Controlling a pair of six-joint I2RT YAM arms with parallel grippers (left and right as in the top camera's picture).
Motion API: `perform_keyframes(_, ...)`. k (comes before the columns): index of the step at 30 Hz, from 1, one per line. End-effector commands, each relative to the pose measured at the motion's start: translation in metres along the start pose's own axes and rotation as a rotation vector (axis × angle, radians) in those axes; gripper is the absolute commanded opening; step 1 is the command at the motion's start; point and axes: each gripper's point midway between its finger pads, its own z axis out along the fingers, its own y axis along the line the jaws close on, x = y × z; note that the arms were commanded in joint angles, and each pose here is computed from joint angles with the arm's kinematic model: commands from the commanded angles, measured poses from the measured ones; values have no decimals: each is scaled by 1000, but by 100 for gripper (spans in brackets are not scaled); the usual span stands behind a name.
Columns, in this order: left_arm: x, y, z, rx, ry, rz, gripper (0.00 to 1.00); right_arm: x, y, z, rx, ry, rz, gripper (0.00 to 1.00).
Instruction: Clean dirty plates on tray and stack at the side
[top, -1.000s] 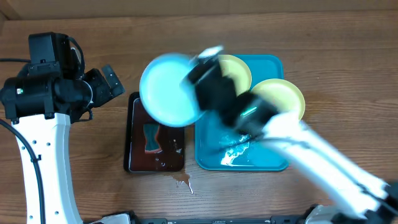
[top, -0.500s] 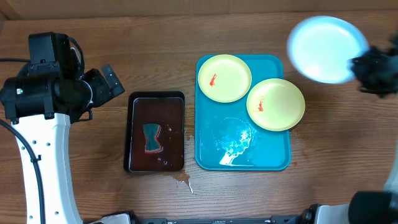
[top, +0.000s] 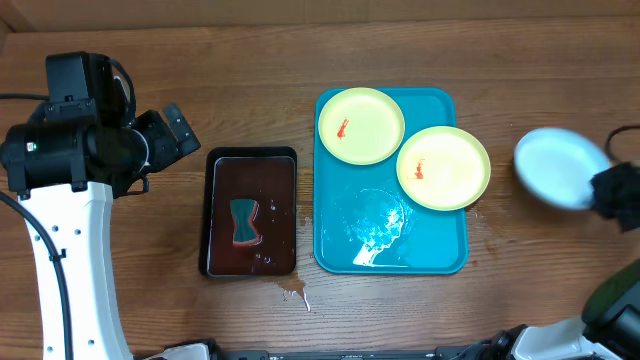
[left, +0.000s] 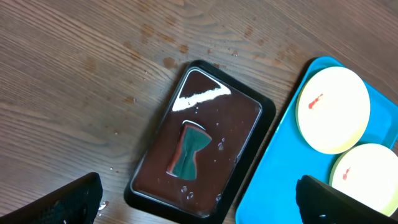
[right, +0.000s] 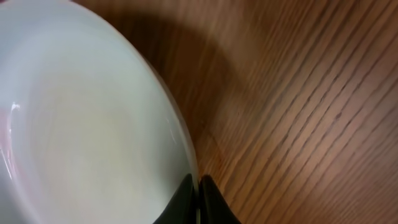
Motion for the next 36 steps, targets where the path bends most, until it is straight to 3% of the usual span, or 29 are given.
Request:
perform_keyframes(1, -5, 0, -6, 1, -26, 8, 100, 14, -10, 21, 24, 22, -2, 4)
perform_keyframes(8, -5, 0, -6, 1, -26, 8, 100, 46, -14, 54, 57, 72, -58, 4)
perform_keyframes(11, -5, 0, -6, 1, -26, 8, 100, 55, -5, 55, 63, 77, -106, 10)
perform_keyframes(12, -5, 0, -6, 1, -26, 8, 100, 58, -1, 55, 63, 79, -121, 16)
perform_keyframes(14, -5, 0, -6, 1, -26, 8, 100, 64, 8, 54, 59, 74, -151, 49)
perform_keyframes(17, -5, 0, -6, 1, -26, 8, 100, 60, 21, 40, 50, 18, -177, 59)
perform_keyframes(21, -5, 0, -6, 1, -26, 8, 100, 57, 48, 2, -22, -71, -245, 60)
perform_keyframes(27, -5, 0, -6, 1, -26, 8, 100, 98, 127, -52, -344, -156, -690, 61)
perform_keyframes(30, -5, 0, -6, 1, -26, 8, 100, 114, 149, -51, -373, -192, -832, 62)
perform_keyframes(36, -5, 0, -6, 1, -26, 8, 100, 113, 158, -5, -229, -252, -897, 63)
